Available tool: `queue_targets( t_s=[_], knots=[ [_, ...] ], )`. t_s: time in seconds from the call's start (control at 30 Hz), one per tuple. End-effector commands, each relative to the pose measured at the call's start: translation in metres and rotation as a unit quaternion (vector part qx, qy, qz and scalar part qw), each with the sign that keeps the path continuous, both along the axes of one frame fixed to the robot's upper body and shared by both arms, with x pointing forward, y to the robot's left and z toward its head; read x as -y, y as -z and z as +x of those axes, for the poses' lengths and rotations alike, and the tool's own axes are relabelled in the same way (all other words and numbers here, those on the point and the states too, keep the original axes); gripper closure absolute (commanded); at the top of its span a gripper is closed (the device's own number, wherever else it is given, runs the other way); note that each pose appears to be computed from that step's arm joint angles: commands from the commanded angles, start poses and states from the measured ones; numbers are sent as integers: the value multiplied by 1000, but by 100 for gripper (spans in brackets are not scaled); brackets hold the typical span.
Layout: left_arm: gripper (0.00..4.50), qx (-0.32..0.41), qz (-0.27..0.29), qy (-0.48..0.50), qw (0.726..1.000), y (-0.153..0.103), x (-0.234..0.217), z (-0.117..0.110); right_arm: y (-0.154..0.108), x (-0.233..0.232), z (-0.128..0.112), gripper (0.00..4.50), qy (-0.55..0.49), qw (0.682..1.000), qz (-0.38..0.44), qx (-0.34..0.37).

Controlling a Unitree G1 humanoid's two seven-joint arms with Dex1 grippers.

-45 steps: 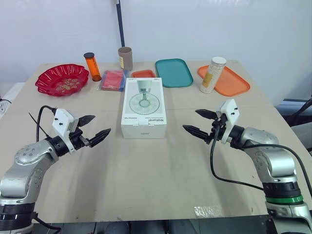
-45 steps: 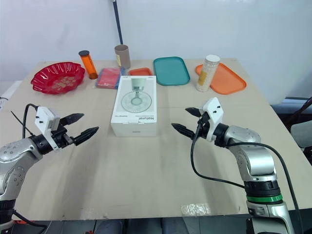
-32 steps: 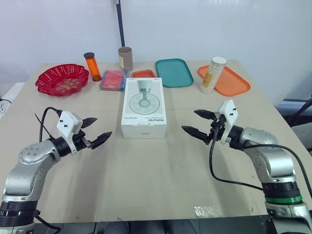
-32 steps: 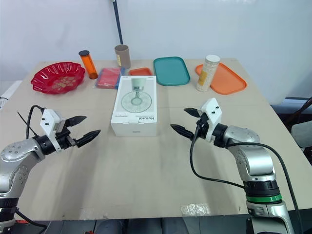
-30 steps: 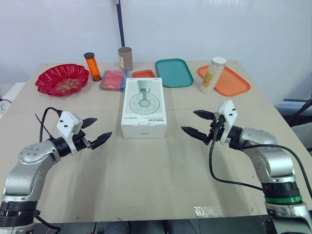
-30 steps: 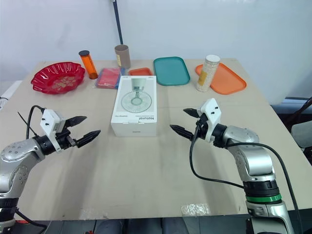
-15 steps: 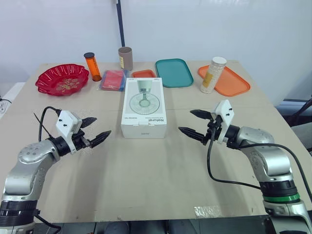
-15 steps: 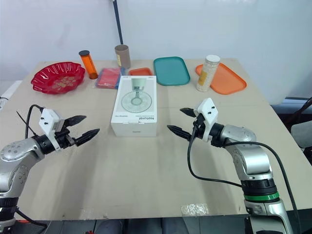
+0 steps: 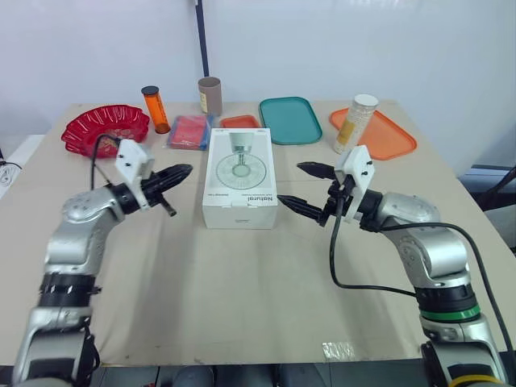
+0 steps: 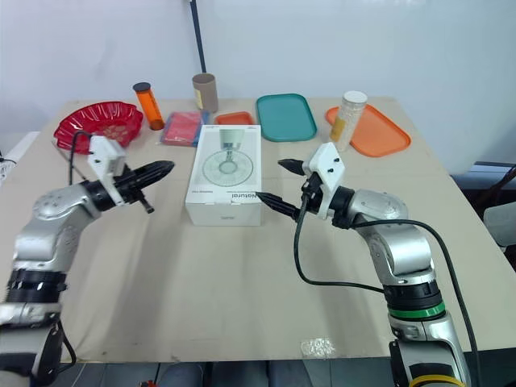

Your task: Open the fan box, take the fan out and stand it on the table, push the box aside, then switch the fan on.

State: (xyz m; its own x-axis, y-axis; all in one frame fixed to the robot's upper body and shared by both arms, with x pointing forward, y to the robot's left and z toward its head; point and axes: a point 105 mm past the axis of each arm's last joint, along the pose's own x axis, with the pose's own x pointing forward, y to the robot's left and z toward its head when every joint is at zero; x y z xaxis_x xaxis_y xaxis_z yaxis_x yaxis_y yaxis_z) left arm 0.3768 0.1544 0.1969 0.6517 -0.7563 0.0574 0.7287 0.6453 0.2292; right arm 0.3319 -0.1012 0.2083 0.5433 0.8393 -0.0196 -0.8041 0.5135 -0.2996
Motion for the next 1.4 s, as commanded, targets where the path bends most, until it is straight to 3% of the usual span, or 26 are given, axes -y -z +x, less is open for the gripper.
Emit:
queue_targets(
  t_s=[0.03, 0.43, 0.6, 0.97, 1.4],
  knots=[
    [442, 14, 29, 25, 999, 0, 14, 9, -14, -14, -3, 0, -12, 1000, -1, 29],
    [442, -13, 83, 45, 995, 34, 23, 15, -1, -43, 1, 0, -35, 998, -44, 24],
    [442, -16, 84, 45, 995, 37, 23, 12, -2, -56, 7, 0, -41, 997, -60, 20],
    [442, -10, 73, 37, 997, 35, 22, 9, 22, -67, 21, 0, -43, 991, -125, 18],
    [442, -17, 69, 45, 996, 44, 31, 3, 15, -64, 34, 0, -15, 996, -92, -7]
  ],
)
